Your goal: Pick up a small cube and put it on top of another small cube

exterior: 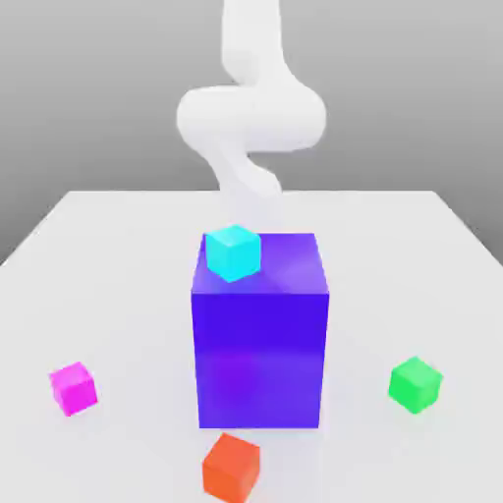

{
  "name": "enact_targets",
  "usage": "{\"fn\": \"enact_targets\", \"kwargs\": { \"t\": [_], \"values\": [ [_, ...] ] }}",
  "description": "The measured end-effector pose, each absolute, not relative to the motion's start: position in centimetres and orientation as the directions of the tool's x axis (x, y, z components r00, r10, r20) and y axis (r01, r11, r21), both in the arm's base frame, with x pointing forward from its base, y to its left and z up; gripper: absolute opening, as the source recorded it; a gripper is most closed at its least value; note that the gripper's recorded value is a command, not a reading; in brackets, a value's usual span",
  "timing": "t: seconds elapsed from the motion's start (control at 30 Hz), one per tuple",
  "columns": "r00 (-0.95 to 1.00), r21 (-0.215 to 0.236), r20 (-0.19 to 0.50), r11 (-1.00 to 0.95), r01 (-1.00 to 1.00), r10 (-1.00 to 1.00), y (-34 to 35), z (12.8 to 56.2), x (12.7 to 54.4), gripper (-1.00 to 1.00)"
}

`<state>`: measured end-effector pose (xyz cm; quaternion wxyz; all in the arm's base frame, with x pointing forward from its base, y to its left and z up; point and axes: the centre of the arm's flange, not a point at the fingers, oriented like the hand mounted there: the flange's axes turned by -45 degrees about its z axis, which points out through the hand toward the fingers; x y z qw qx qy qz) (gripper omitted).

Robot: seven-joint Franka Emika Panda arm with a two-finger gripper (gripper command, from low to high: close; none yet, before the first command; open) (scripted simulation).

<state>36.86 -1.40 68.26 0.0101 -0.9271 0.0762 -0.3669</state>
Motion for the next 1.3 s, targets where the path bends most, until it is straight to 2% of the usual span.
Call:
{"fn": "enact_targets", "kwargs": {
  "t": [0.13,0.3,0.43,0.6,0.73,0.9,1.1,1.3],
  "values": [
    [0.710,-0.164,0.600,-0.925,-0.342,-0.369,-4.2,63.4,39.9,0.00],
    [0.621,-0.238,0.489,-0.779,-0.580,-0.612,-8.0,57.1,42.5,0.00],
    [0.495,-0.271,0.395,-0.613,-0.742,-0.774,-11.3,51.9,43.6,0.00],
    [0.282,-0.278,0.277,-0.357,-0.892,-0.919,-15.3,45.3,43.7,0.00],
    [0.078,-0.259,0.191,-0.127,-0.958,-0.979,-18.3,40.0,42.9,0.00],
    [-0.193,-0.206,0.100,0.170,-0.964,-0.976,-21.5,33.5,40.9,0.00],
    [-0.523,-0.113,0.026,0.517,-0.849,-0.852,-24.9,26.1,36.8,0.00],
    [-0.757,-0.010,-0.001,0.757,-0.654,-0.654,-25.9,19.3,32.9,0.00]
  ]
}}
